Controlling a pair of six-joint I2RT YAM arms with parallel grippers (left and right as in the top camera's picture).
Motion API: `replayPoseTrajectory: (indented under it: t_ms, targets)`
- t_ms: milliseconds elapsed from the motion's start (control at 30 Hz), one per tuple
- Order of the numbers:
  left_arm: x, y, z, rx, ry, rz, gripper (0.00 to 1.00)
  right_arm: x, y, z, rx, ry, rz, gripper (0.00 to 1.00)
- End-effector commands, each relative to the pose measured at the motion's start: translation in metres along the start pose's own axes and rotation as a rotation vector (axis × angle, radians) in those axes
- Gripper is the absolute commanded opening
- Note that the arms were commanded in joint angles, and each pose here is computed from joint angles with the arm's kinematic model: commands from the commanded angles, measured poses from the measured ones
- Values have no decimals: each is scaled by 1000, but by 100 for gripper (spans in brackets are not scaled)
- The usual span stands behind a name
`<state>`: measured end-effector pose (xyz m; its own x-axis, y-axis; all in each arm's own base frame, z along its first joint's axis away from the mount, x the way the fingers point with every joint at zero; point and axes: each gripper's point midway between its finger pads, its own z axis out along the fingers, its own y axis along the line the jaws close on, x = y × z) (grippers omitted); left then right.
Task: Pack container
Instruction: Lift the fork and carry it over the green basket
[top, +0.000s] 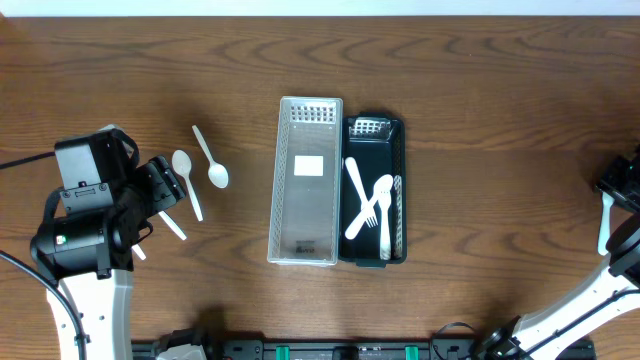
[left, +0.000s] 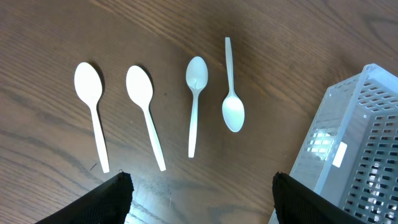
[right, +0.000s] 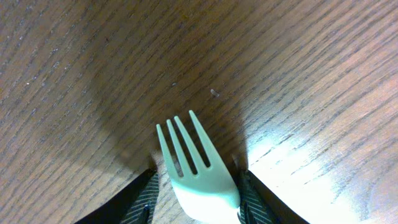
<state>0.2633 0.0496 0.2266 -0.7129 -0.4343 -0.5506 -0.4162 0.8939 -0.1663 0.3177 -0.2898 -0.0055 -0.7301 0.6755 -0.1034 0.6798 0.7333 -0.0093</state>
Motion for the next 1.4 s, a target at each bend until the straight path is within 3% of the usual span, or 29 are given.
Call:
replayPoseTrajectory:
  t_ms: [0, 333, 900, 1100, 1367]
  targets:
    - [-3, 2, -3, -7, -11, -10, 74, 31, -4, 31, 16, 115, 6, 43]
    - [-3, 2, -3, -8, -11, -10, 74, 32, -3, 30, 9, 118, 6, 30]
    - [-3, 2, -3, -8, -11, -9, 74, 34, 4, 30, -26, 126, 7, 20]
    - [-3, 2, -3, -8, -11, -10, 74, 32, 4, 28, -27, 123, 26, 4]
    - [-3, 2, -3, -8, -11, -10, 74, 11, 23, -17, -47, 21, 54, 1]
